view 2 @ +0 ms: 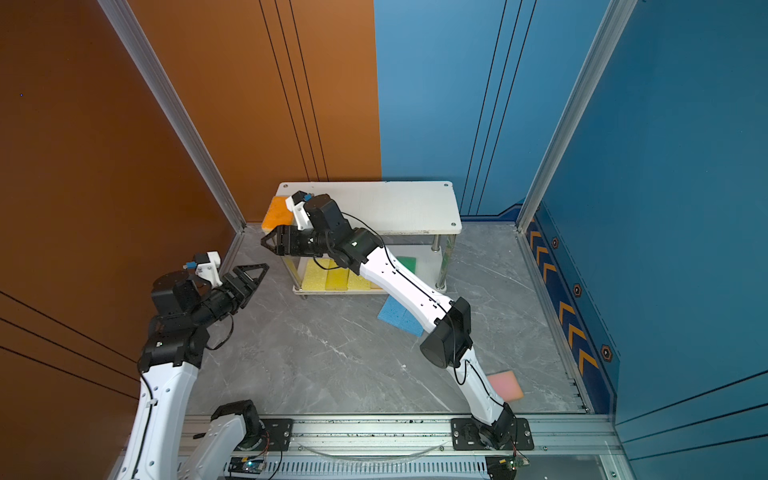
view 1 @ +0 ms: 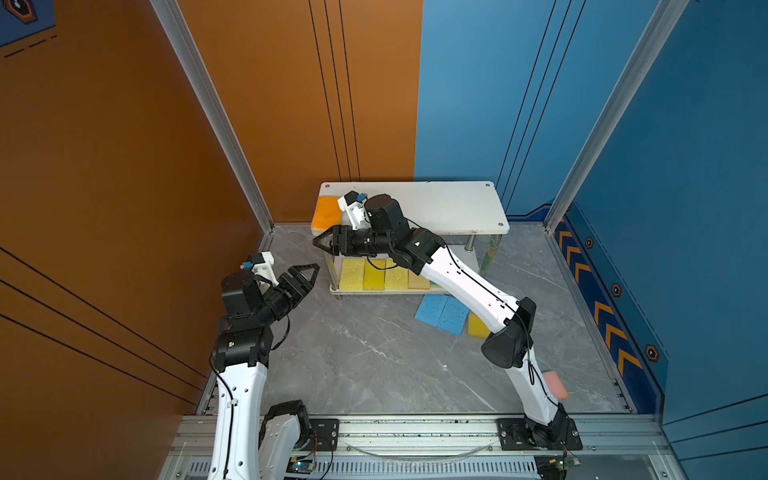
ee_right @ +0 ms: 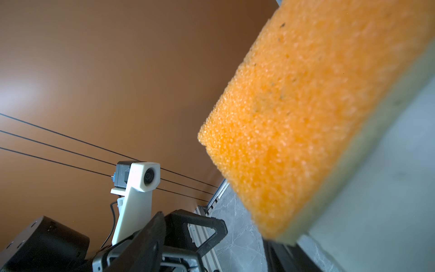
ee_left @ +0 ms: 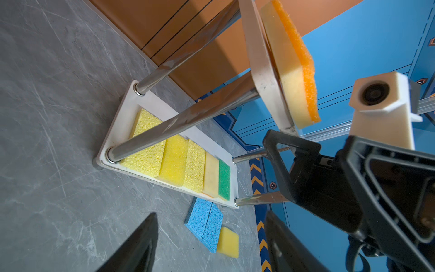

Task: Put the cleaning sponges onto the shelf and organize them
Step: 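Open the right gripper and slide it back from the orange sponge, then withdraw the right arm toward the floor yellow sponge while the left arm lowers, then lower the open right gripper over the yellow sponge beside the blue sponges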

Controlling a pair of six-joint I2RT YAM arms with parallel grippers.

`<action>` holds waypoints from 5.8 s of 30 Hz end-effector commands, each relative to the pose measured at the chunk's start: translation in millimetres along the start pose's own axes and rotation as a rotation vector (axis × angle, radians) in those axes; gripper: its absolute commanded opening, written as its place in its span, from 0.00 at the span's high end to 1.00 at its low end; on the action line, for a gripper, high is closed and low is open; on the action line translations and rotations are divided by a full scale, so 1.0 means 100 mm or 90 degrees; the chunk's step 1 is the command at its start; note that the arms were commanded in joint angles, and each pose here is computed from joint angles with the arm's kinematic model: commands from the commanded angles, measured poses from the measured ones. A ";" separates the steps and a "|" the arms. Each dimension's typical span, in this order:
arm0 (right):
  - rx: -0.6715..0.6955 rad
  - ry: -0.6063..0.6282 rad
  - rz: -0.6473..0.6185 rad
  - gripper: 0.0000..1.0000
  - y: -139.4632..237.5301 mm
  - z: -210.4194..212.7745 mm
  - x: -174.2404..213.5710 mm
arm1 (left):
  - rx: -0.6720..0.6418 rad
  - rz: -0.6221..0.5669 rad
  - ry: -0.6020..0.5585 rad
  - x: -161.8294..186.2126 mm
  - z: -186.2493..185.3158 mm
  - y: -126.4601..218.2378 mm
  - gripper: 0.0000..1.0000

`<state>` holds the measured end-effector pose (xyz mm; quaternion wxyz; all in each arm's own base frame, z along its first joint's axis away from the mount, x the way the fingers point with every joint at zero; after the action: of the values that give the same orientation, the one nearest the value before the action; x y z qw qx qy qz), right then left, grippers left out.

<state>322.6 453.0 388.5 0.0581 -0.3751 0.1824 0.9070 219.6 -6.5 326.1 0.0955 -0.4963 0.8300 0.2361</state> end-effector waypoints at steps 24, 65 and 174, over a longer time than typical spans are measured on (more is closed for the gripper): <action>-0.018 -0.007 -0.047 0.34 0.16 0.08 -0.25 | 0.009 0.026 -0.007 0.06 0.01 0.01 0.28; 0.436 -0.179 0.094 0.20 2.31 -1.24 2.13 | -0.061 0.259 -0.041 1.31 0.52 -0.49 0.07; 0.581 -0.310 0.143 0.14 2.74 -3.08 2.21 | -0.044 0.292 0.021 1.54 0.88 -0.74 0.01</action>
<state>307.4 77.9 115.2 0.1721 -0.0729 0.5783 0.7941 204.1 -114.4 169.9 0.0111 -0.3047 0.9107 0.2787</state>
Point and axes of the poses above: each gripper's point midway between its finger pads, its own y axis back along the fingers, its own z axis along the line the jaws close on, x = y × z, the point moved 8 cm from there along y, back along the fingers, and after that the axes turned 7 degrees about y, right-handed, at the moved point
